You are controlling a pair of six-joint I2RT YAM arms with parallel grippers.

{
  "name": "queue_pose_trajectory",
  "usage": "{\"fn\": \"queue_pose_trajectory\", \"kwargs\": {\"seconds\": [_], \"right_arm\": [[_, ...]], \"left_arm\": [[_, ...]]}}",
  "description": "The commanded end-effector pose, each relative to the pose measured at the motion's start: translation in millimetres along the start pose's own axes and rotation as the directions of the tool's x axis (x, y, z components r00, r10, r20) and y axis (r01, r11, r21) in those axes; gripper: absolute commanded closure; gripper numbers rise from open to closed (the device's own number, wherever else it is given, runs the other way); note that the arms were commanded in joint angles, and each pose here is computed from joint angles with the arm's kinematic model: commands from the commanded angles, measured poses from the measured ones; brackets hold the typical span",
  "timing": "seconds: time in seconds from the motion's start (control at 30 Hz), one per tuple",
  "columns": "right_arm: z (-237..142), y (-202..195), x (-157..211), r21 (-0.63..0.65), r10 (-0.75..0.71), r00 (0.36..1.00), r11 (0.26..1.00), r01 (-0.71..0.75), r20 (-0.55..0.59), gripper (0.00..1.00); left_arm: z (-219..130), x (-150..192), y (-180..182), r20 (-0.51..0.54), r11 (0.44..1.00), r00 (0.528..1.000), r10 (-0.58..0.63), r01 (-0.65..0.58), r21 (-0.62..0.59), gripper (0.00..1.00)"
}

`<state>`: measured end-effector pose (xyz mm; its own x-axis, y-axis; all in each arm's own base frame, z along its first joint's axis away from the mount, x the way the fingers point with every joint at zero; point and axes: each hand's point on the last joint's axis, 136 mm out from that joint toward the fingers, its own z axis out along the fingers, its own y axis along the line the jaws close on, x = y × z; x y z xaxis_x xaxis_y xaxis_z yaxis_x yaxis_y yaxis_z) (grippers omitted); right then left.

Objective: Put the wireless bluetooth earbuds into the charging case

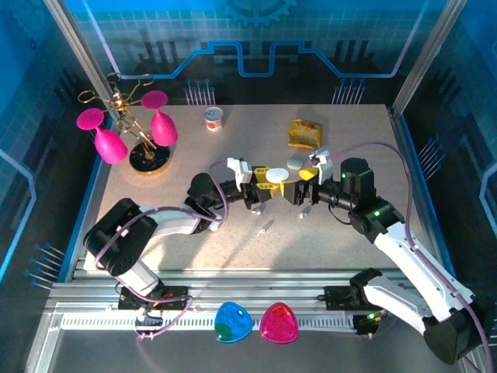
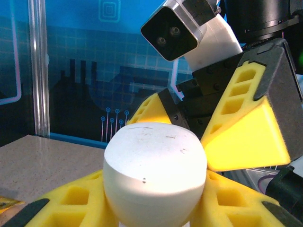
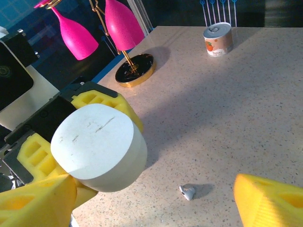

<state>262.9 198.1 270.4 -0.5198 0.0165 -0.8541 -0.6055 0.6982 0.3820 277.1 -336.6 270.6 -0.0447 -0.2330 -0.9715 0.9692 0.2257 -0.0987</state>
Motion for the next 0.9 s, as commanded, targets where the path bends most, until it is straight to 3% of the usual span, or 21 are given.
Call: {"fn": "queue_pose_trajectory", "kwargs": {"seconds": [0.0, 0.4, 0.57, 0.73, 0.87], "right_arm": [[-1.6, -6.3, -15.2, 0.059, -0.005, 0.999, 0.998, 0.002, 0.043, 0.16], [1.4, -19.4, -23.3, 0.084, 0.085, 0.995, 0.992, -0.089, 0.060, 0.17], [-0.8, -4.2, -29.1, 0.005, 0.053, 0.996, 0.999, -0.054, 0.066, 0.16], [-14.1, 16.3, -39.0, -0.084, 0.022, 0.991, 0.996, -0.011, 0.128, 0.12], [-25.0, 8.0, -38.8, -0.051, 0.045, 0.983, 0.998, -0.036, 0.179, 0.00]], "left_arm": [[-5.2, -12.0, -21.1, 0.035, 0.994, 0.998, 0.059, -0.062, 0.089, 0.77], [-15.3, -5.9, -32.2, 0.003, 0.989, 0.995, 0.103, -0.103, 0.108, 0.77], [-17.7, -3.9, -27.3, -0.001, 0.991, 0.994, 0.109, -0.109, 0.074, 0.77], [-22.0, -2.6, -15.0, -0.004, 0.994, 0.994, 0.108, -0.108, 0.020, 0.76], [-28.0, -3.5, -9.0, 0.001, 0.994, 0.994, 0.111, -0.111, -0.010, 0.76]]}}
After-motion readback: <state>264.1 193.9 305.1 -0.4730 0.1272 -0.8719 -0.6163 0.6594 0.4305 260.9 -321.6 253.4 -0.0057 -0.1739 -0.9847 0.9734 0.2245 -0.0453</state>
